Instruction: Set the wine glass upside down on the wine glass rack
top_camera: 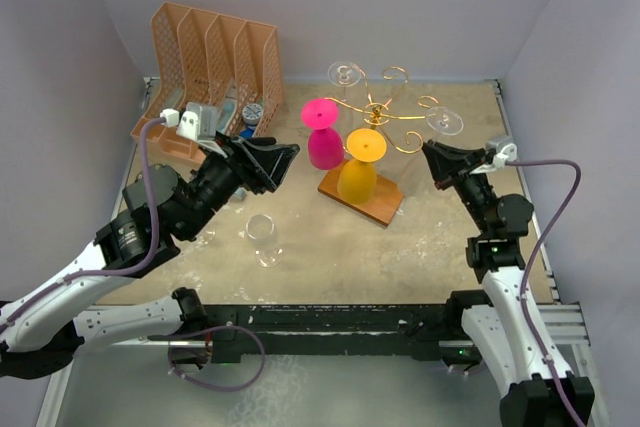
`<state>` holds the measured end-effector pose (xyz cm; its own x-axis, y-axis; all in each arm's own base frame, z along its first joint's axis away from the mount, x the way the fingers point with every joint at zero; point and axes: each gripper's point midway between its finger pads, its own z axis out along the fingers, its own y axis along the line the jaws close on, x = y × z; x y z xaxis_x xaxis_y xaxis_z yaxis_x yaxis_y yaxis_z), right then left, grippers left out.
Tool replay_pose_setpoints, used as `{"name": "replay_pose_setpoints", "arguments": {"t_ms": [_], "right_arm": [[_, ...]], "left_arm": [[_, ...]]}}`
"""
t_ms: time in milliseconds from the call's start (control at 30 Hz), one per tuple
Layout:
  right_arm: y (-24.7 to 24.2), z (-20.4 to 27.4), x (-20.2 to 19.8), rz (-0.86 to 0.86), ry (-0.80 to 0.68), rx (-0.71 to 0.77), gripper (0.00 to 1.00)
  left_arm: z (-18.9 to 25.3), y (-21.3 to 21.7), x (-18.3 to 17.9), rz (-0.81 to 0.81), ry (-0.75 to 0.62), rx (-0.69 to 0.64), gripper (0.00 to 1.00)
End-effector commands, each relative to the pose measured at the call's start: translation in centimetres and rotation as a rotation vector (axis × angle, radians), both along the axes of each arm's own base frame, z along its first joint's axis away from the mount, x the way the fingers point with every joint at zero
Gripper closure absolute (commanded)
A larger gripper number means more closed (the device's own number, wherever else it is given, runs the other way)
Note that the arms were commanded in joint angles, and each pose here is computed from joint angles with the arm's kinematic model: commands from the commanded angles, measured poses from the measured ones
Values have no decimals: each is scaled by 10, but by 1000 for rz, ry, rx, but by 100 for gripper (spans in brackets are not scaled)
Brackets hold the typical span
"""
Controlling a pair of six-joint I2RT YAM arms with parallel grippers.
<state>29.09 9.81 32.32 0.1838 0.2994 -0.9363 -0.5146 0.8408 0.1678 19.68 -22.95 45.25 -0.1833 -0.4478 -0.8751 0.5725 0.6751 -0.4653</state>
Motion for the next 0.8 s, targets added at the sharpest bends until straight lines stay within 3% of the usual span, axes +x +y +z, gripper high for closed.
{"name": "replay_pose_setpoints", "arguments": {"t_ms": [0,767], "right_arm": [[9,21,-8,40,-132,-20,100],[49,16,7,198,-127,-97,100]], "left_arm": [[3,6,-1,12,-20,9,43],[1,4,-2,4,-5,2,43]]}}
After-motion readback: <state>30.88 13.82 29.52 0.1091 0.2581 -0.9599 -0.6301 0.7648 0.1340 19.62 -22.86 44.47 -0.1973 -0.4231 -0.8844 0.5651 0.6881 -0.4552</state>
